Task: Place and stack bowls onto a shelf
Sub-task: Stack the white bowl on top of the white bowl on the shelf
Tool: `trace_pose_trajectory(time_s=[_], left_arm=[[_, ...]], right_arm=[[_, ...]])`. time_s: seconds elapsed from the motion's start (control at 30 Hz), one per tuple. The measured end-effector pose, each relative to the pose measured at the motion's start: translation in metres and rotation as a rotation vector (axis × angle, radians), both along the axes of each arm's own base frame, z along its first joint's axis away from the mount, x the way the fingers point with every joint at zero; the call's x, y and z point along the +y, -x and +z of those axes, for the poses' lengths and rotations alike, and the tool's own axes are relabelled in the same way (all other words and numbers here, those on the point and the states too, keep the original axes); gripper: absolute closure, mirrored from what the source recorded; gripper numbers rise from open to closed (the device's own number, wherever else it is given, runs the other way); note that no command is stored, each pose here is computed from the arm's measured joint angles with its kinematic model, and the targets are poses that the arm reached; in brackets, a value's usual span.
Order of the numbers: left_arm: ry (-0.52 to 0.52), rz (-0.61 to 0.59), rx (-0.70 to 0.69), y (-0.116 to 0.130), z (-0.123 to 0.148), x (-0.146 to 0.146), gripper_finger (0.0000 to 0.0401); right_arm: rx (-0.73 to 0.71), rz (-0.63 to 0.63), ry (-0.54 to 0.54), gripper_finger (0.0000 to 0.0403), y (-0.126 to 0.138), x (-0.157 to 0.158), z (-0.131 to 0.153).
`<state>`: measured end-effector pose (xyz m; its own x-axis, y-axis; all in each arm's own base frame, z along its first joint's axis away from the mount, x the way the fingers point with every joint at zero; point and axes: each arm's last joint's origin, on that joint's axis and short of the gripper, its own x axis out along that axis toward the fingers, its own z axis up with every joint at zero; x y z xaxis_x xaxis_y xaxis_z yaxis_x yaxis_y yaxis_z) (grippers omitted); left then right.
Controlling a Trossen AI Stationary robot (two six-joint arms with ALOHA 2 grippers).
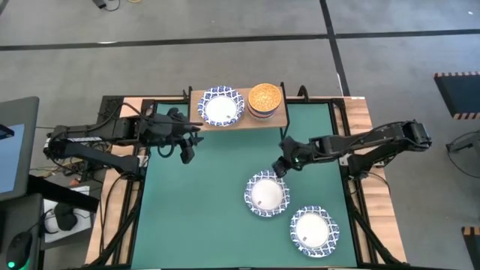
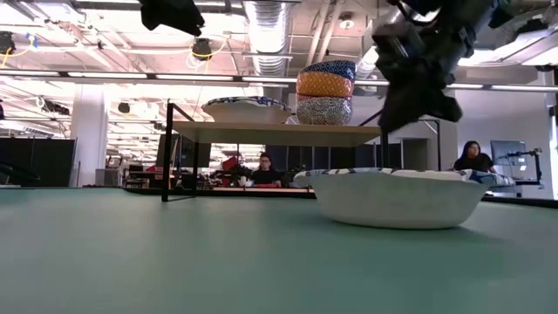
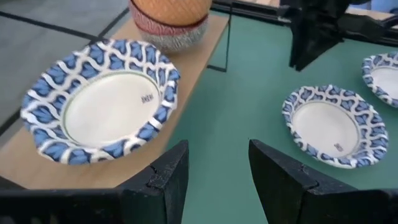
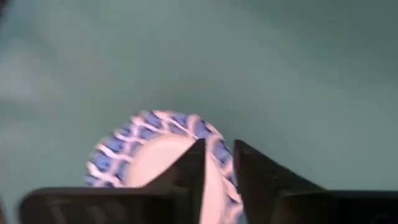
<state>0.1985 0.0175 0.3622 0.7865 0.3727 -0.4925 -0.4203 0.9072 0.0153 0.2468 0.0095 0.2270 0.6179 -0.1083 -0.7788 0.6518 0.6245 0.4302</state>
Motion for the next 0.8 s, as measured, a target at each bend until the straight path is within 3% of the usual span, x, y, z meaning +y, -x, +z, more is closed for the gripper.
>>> trace_pose_trajectory(time_s=[0.2, 0.33, 0.63, 0.8], left_arm=[[0.029, 0.003, 0.043, 0.0, -0.005, -0.002, 0.0248], [0.027, 0.009, 0.076, -0.001, -0.009, -0.002, 0.0248], [0.013, 0.016, 0.125, -0.008, -0.016, -0.001, 0.0248], [0.013, 0.017, 0.147, -0.011, -0.019, -0.001, 0.0248]], right_arm=[[0.058, 0.051, -0.007, 0.019, 0.005, 0.01, -0.004], [0.138, 0.069, -0.001, 0.0171, -0.001, 0.017, -0.02], [0.215, 0.085, -0.057, 0.0218, -0.026, 0.026, -0.061], [0.246, 0.088, -0.109, 0.0285, -0.029, 0.028, -0.071]])
